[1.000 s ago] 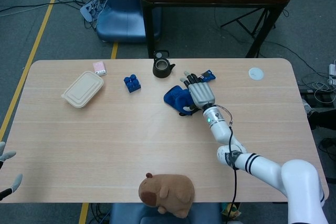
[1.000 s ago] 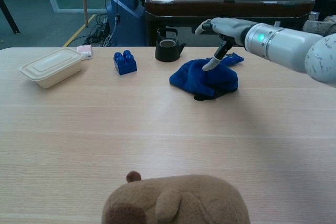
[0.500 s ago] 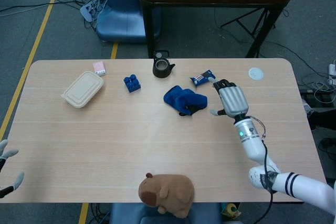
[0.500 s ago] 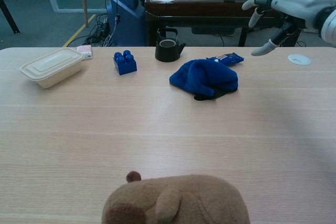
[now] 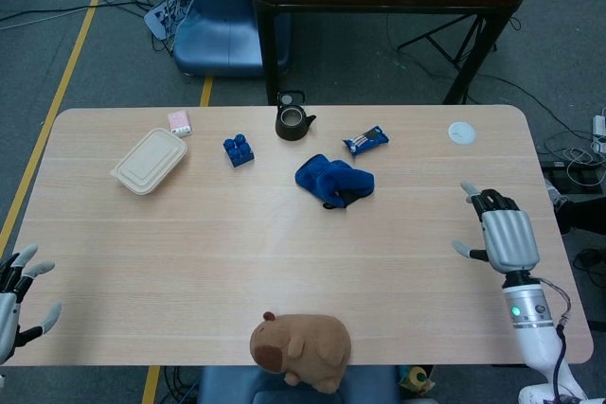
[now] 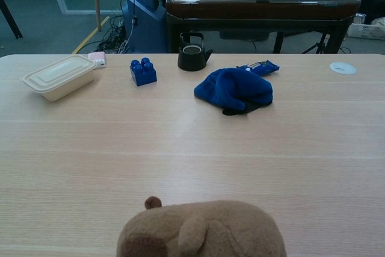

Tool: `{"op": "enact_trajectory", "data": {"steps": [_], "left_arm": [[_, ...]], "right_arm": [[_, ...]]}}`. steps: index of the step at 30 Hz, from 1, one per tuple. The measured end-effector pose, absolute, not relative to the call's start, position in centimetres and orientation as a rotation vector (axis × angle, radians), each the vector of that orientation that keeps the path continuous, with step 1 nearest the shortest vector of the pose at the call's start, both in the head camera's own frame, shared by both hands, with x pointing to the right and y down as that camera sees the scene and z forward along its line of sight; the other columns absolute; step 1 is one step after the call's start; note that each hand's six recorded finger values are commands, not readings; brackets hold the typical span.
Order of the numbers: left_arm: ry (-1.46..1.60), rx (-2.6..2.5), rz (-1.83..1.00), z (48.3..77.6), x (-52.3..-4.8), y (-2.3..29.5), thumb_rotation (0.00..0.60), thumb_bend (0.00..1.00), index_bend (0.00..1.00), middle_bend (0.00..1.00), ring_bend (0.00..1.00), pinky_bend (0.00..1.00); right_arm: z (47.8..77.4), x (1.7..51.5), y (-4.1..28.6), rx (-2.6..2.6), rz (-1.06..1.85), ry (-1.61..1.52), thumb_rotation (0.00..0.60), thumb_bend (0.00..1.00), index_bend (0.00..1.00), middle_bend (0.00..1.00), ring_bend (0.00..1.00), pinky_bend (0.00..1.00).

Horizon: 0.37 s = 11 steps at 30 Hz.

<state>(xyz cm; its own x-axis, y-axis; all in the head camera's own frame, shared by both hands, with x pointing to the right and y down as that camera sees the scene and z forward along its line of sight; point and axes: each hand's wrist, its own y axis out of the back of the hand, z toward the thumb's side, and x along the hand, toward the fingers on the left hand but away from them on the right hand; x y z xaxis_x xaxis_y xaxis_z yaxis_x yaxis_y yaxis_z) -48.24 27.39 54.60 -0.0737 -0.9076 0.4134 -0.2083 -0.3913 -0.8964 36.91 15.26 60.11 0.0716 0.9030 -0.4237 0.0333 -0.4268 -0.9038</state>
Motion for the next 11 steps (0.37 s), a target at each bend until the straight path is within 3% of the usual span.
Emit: {"op": "enact_trajectory", "data": {"steps": [11], "left_arm": [[1.196, -1.645, -1.480, 55.0, -47.0, 26.9, 0.600, 0.28, 0.26, 0.09, 0.06, 0.06]], "right_arm": [[57.9, 39.7, 19.9, -1.585, 1.521, -1.000, 0.600, 0.15, 0.16, 0.34, 0.21, 0.28]]}}
